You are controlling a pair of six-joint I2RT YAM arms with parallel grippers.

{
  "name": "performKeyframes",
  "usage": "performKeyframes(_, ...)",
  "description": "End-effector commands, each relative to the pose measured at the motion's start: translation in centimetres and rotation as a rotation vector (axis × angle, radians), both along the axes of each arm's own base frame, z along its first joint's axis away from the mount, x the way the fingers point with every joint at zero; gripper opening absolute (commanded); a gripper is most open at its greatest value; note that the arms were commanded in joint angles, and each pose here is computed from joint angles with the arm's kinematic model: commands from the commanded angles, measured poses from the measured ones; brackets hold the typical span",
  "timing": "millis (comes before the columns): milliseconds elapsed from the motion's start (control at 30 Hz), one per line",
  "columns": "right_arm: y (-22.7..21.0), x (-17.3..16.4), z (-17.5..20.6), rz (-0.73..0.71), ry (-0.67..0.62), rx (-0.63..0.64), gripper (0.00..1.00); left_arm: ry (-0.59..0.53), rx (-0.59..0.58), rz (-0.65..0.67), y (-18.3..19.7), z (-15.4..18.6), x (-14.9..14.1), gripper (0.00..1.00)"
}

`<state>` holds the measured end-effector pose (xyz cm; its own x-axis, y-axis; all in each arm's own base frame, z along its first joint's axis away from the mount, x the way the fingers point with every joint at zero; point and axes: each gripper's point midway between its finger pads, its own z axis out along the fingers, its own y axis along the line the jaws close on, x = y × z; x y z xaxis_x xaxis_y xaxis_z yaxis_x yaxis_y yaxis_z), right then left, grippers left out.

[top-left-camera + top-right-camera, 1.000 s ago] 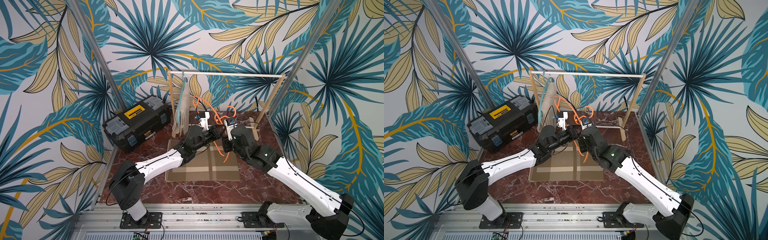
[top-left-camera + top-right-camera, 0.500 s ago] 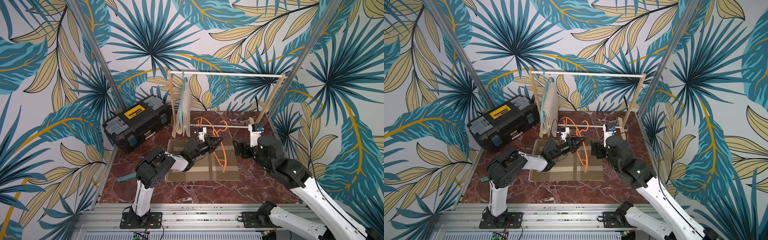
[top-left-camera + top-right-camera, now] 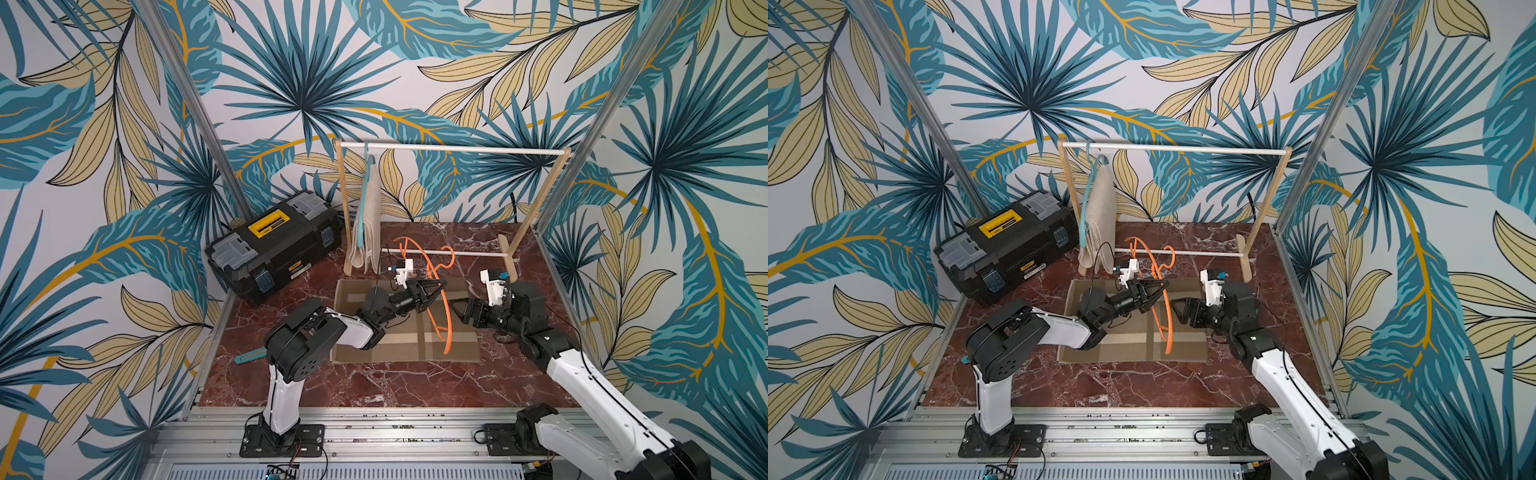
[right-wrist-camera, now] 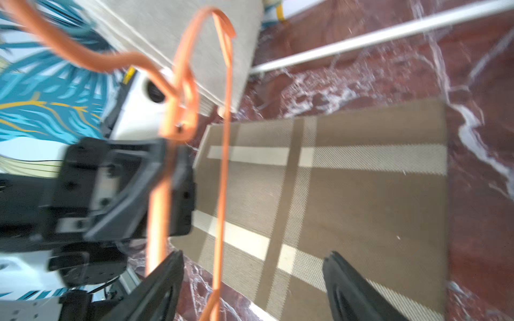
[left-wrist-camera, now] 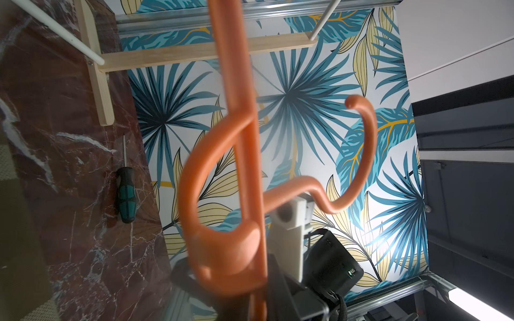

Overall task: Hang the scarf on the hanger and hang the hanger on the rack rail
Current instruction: Place the hanger at the center of the board.

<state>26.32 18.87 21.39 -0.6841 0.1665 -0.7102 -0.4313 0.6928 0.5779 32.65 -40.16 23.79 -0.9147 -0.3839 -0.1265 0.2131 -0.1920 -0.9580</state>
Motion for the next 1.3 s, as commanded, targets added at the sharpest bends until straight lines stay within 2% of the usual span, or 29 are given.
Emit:
performKeyframes(0,0.1,-2.2,2.7,0.05,-0.075,0.095,0.77,-0.087,-0.081,-0.011,0.3,3.9,-0.4,0.05)
performKeyframes(133,1.5,-3.9,2.9,0.157,-0.073,0.192,0.75,-0.092,-0.103,-0.013,0.3,5.0,-0.3,0.04)
performKeyframes(267,1.7,-3.2,1.5,0.161,-0.065,0.156,0.73,-0.106,-0.134,-0.009,0.3,6.5,-0.2,0.04)
performKeyframes(400,2.0,-2.9,2.0,0.181,-0.093,0.141,0.69,-0.105,-0.145,-0.014,0.2,7.0,-0.2,0.04)
performKeyframes(500,2.6,-2.7,2.7,0.204,-0.105,0.162,0.56,-0.104,-0.147,-0.014,0.1,7.0,-0.2,0.04)
performKeyframes(600,3.1,-2.8,3.1,0.231,-0.105,0.182,0.33,-0.1,-0.146,-0.018,0.0,6.9,-0.3,0.05)
performKeyframes(700,3.5,-3.2,3.5,0.258,-0.102,0.194,0.22,-0.105,-0.15,-0.016,0.0,7.1,-0.2,0.05)
performKeyframes(767,3.6,-3.3,4.0,0.262,-0.106,0.204,0.12,-0.114,-0.157,-0.016,0.0,7.5,-0.2,0.07)
performKeyframes(800,3.7,-3.4,4.2,0.265,-0.108,0.208,0.03,-0.114,-0.158,-0.019,-0.1,7.6,-0.2,0.1)
performKeyframes(833,3.7,-3.4,4.6,0.269,-0.11,0.212,0.0,-0.117,-0.159,-0.02,0.0,7.7,-0.1,0.17)
performKeyframes(900,3.7,-3.4,5.4,0.268,-0.117,0.221,0.0,-0.118,-0.158,-0.016,0.2,7.7,0.0,0.24)
performKeyframes(933,3.6,-3.4,5.7,0.262,-0.122,0.22,0.0,-0.122,-0.158,-0.013,0.4,7.9,0.0,0.36)
performKeyframes(967,3.5,-3.3,6.1,0.249,-0.126,0.212,0.0,-0.126,-0.158,-0.008,0.8,8.0,0.1,0.84)
performKeyframes(1000,3.3,-3.1,6.3,0.23,-0.126,0.197,0.0,-0.131,-0.16,-0.002,1.2,8.3,0.1,0.98)
performKeyframes(1067,2.7,-2.5,6.7,0.182,-0.123,0.158,0.0,-0.149,-0.144,0.011,2.4,8.8,0.0,1.0)
performKeyframes(1167,1.8,-1.6,6.5,0.111,-0.089,0.086,0.0,-0.168,-0.025,0.029,4.6,8.8,-0.7,1.0)
performKeyframes(1267,1.4,-1.0,5.4,0.066,-0.042,-0.001,0.0,-0.188,0.213,0.037,6.6,7.3,-1.6,1.0)
